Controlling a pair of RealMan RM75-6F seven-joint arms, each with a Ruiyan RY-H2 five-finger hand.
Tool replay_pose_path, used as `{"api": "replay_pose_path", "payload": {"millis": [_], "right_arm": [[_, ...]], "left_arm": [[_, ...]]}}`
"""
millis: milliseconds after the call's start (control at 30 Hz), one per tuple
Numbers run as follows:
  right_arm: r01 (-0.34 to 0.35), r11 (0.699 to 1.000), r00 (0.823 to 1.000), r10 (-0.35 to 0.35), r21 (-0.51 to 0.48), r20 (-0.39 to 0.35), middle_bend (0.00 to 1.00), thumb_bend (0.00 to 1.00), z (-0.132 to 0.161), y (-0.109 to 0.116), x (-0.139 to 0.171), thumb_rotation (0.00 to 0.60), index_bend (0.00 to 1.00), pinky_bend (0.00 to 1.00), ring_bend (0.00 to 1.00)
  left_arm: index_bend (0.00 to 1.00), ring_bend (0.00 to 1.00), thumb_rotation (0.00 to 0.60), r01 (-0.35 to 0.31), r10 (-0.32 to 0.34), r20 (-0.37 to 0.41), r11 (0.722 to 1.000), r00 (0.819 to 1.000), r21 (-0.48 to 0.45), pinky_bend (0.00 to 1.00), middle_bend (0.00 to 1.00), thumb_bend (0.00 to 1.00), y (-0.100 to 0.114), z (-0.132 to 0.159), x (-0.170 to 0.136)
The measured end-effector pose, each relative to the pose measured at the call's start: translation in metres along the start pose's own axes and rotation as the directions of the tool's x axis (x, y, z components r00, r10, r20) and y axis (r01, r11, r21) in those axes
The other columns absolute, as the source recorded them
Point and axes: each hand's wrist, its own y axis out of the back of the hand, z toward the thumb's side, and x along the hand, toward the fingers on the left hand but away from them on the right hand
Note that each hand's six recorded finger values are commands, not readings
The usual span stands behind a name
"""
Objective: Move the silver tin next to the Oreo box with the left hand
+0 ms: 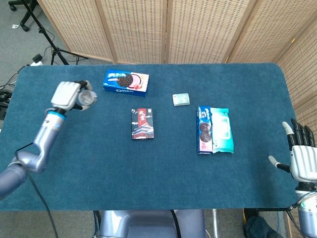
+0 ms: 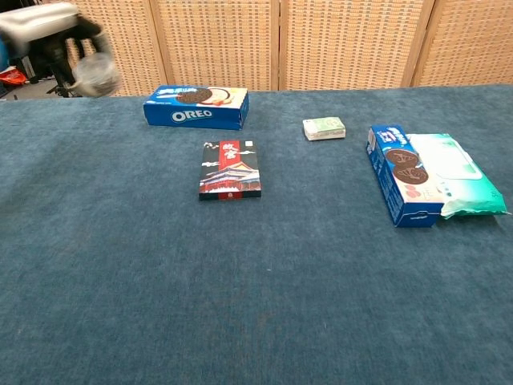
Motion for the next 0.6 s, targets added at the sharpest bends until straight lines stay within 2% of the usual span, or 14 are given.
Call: {"api": "replay_pose_path", "payload": {"millis": [133, 233, 333, 433, 600], "right_arm": [[0.005, 1.0, 1.0, -0.005, 0.005, 0.018, 0.0, 0.0, -0.004, 0.0, -0.003, 0.6, 0.0, 0.0, 0.0], [0.005, 1.0, 0.999, -0.005, 0.008, 0.036, 0.0, 0.0, -0.009, 0.0, -0.004, 0.6, 0.0, 0.0, 0.0], [0.005, 1.0, 0.998, -0.006, 0.011, 0.059, 0.0, 0.0, -0.015, 0.001, -0.007, 0.6, 0.0, 0.0, 0.0], [0.001, 1.0, 0.997, -0.002, 0.014, 0.077, 0.0, 0.0, -0.02, 0.0, -0.008, 0.6, 0.0, 0.0, 0.0], [0.002, 1.0, 0.996, -0.004, 0.015, 0.09, 0.0, 0.0, -0.024, -0.001, -0.01, 0.6, 0.0, 0.0, 0.0]], "left_arm": [[0.65, 0.49, 0.6, 0.017, -0.019, 0.045, 0.999, 0.999, 0.034, 0.59, 0.54, 0.3, -0.001, 0.069, 0.039], [0.65, 0.49, 0.6, 0.059, -0.062, 0.085, 0.998, 0.994, 0.036, 0.59, 0.54, 0.3, -0.017, 0.117, 0.055], [0.65, 0.49, 0.6, 0.101, -0.106, 0.108, 0.994, 0.988, 0.05, 0.59, 0.54, 0.31, -0.034, 0.146, 0.063], [0.65, 0.49, 0.6, 0.125, -0.132, 0.114, 0.99, 0.985, 0.07, 0.59, 0.54, 0.32, -0.046, 0.16, 0.068], [0.65, 0.49, 0.6, 0.146, -0.155, 0.096, 0.985, 0.983, 0.097, 0.59, 0.54, 0.32, -0.057, 0.167, 0.076]]}}
